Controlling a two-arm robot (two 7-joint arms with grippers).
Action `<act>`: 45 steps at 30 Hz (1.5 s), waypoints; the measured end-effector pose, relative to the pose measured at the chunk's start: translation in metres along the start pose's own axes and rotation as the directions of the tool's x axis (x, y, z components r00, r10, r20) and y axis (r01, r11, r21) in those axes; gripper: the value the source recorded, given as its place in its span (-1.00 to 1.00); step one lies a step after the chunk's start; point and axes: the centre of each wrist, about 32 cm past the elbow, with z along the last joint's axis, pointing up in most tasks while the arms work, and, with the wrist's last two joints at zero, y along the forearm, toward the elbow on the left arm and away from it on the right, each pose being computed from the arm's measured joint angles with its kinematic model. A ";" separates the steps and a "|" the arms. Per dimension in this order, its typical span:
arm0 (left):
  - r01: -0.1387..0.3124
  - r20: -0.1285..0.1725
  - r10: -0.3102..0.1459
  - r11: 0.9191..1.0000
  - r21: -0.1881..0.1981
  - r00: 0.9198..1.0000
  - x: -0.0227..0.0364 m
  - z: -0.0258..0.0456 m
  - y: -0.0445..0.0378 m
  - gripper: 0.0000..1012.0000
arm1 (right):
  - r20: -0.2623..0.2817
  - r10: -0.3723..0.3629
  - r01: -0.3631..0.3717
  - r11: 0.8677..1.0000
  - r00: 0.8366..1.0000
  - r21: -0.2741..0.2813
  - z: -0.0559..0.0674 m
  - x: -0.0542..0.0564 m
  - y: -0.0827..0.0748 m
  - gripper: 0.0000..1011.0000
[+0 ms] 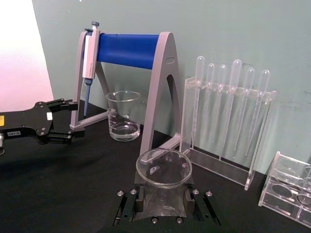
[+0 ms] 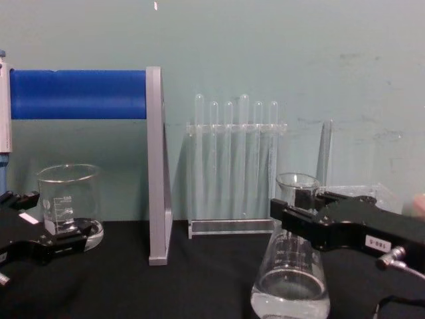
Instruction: Grasp the erlenmeyer flask with one hand, shake it three times, then place it back.
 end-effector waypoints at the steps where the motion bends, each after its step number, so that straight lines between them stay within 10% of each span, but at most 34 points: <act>1: 0.000 0.000 0.000 1.000 0.000 1.000 0.0000 0.0000 0.0000 0.98 | -0.001 0.000 0.000 1.000 1.000 0.000 0.000 0.000 0.000 -0.11; 45: 0.000 0.000 0.000 1.000 0.000 1.000 0.0000 0.0000 0.0000 0.98 | -0.021 0.017 -0.018 0.999 1.000 -0.046 -0.013 -0.007 -0.001 -0.11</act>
